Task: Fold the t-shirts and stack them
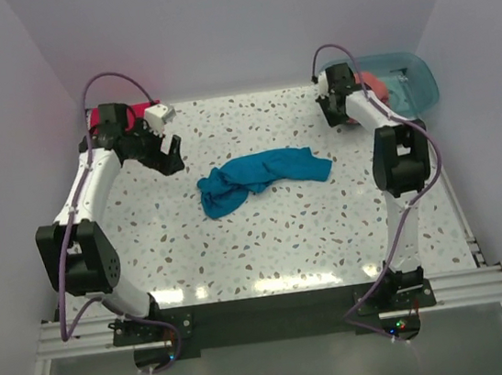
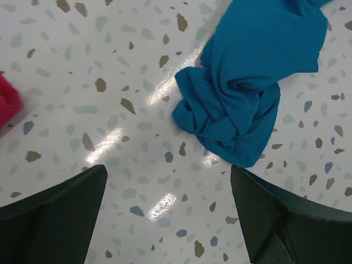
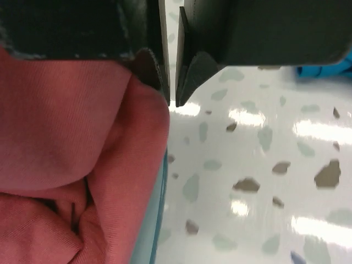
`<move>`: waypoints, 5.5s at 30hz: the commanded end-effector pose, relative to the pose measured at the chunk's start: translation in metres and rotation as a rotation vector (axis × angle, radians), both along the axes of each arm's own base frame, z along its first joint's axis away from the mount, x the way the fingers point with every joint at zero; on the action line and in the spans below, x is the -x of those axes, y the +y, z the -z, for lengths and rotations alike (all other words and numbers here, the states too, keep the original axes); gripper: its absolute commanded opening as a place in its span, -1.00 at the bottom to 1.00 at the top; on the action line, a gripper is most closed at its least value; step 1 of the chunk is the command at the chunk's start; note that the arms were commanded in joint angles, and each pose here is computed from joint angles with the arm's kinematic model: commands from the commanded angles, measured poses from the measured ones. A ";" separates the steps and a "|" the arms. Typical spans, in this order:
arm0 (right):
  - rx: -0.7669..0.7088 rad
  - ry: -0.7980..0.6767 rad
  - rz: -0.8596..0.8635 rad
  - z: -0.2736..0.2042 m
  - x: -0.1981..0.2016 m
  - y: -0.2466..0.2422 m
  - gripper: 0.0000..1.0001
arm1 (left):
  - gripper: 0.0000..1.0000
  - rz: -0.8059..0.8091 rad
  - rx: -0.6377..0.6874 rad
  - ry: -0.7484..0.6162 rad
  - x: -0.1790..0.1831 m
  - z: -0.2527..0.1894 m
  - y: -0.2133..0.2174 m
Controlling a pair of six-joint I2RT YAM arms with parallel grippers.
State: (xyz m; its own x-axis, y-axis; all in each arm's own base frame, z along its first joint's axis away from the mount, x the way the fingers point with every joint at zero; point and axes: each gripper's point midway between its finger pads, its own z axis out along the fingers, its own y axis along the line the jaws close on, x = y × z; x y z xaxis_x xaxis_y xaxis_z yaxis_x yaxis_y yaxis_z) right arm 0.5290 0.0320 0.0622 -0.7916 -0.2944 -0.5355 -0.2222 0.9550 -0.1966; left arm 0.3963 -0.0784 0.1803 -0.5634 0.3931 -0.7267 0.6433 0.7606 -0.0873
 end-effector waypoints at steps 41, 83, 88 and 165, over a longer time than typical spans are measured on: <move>-0.263 0.397 -0.323 0.048 0.113 0.056 -0.91 | 0.48 -0.063 0.166 0.309 -0.022 0.094 -0.043; -0.242 -0.405 -0.424 -0.265 0.034 0.017 -1.00 | -1.00 0.018 0.125 -0.235 -0.072 -0.107 0.003; -0.174 -0.237 -0.492 -0.195 0.093 0.010 -1.00 | -1.00 0.091 0.018 -0.125 0.005 -0.058 0.009; 0.151 0.487 -0.802 0.067 0.258 0.027 -0.29 | -1.00 0.591 -0.354 0.315 0.144 0.164 -0.022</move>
State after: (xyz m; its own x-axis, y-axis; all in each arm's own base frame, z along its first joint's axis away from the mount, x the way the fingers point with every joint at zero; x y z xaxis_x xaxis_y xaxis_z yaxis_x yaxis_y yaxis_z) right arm 0.2640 0.0715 0.0127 -0.4713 -0.8681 -0.1559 -0.8816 0.4690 0.0535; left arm 0.2591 -0.0998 0.0129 -0.2981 0.8942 -0.3339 0.9545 0.2825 -0.0956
